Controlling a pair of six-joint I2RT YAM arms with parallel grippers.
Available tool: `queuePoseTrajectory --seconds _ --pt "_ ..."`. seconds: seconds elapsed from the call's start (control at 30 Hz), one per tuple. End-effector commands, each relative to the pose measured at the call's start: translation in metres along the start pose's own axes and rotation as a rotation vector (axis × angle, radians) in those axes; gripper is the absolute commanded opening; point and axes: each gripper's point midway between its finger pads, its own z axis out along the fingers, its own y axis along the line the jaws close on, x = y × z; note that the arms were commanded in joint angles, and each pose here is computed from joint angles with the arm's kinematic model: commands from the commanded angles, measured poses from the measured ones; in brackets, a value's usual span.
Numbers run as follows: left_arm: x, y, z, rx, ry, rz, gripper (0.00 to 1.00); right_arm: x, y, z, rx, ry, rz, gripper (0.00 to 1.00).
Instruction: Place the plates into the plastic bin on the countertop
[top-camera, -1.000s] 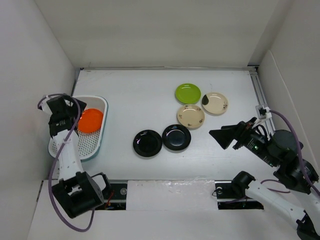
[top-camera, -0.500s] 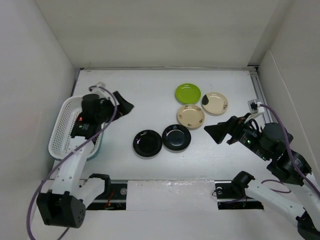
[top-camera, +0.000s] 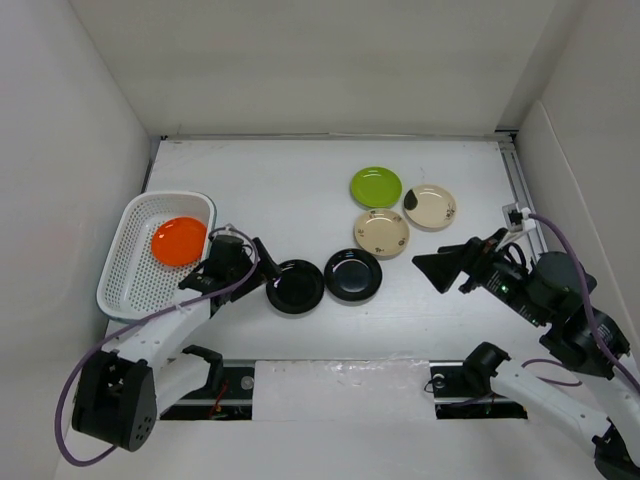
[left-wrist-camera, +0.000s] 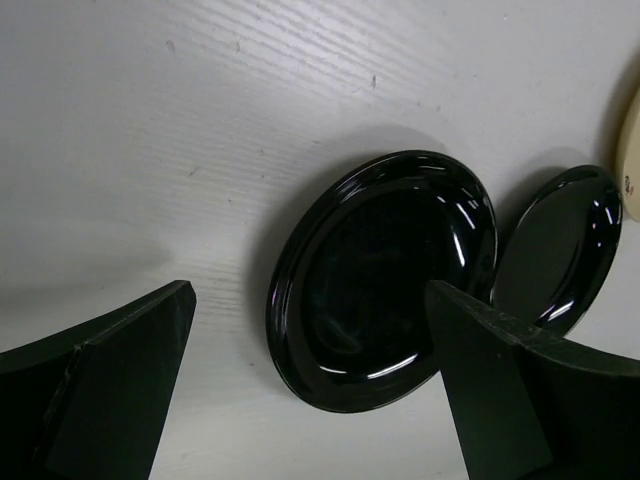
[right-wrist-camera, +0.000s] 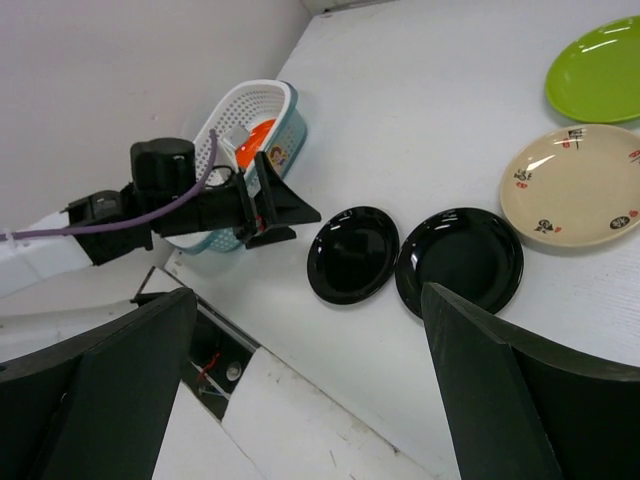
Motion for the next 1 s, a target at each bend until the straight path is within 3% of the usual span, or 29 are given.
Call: queuePoseTrajectory --seconds 0.0,0.2,0.37,0.47,0.5,0.6,0.67,0.73,0.83,0.97 --pt "-0.004 -0.006 0.006 0.046 -0.040 -0.037 1.00 -0.014 0.010 -0.008 -0.043 -0.046 -0.019 1.00" --pt "0.018 0.007 0.021 0.031 0.031 -0.029 0.95 -0.012 0.011 -0.004 -0.052 -0.040 -0.028 1.00" --pt "0.026 0.021 0.024 -0.008 0.037 -0.030 0.65 -0.012 0.011 -0.004 -0.052 -0.041 -0.037 1.00" --pt "0.029 0.026 0.025 -0.022 0.038 -0.030 0.52 -0.012 0.011 -0.004 -0.052 -0.041 -0.037 1.00" --pt "0.029 0.027 0.025 -0.022 0.038 -0.021 0.39 -0.012 0.011 -0.004 -0.052 -0.041 -0.037 1.00" --pt "0.030 0.028 0.026 -0.030 0.045 -0.021 0.30 -0.011 0.010 -0.002 -0.052 -0.041 -0.037 1.00" --pt "0.027 0.028 0.027 -0.035 0.037 -0.012 0.15 -0.011 0.010 -0.002 -0.052 -0.041 -0.037 1.00" --pt "0.030 0.031 0.028 -0.049 0.051 -0.012 0.07 -0.011 0.010 -0.002 -0.052 -0.041 -0.037 1.00" --pt "0.026 0.029 0.027 -0.049 0.038 -0.002 0.00 -0.012 0.009 -0.002 -0.044 -0.046 -0.037 1.00" --pt "0.012 0.028 0.019 -0.076 -0.010 -0.015 0.00 -0.012 0.009 -0.002 -0.044 -0.046 -0.037 1.00"
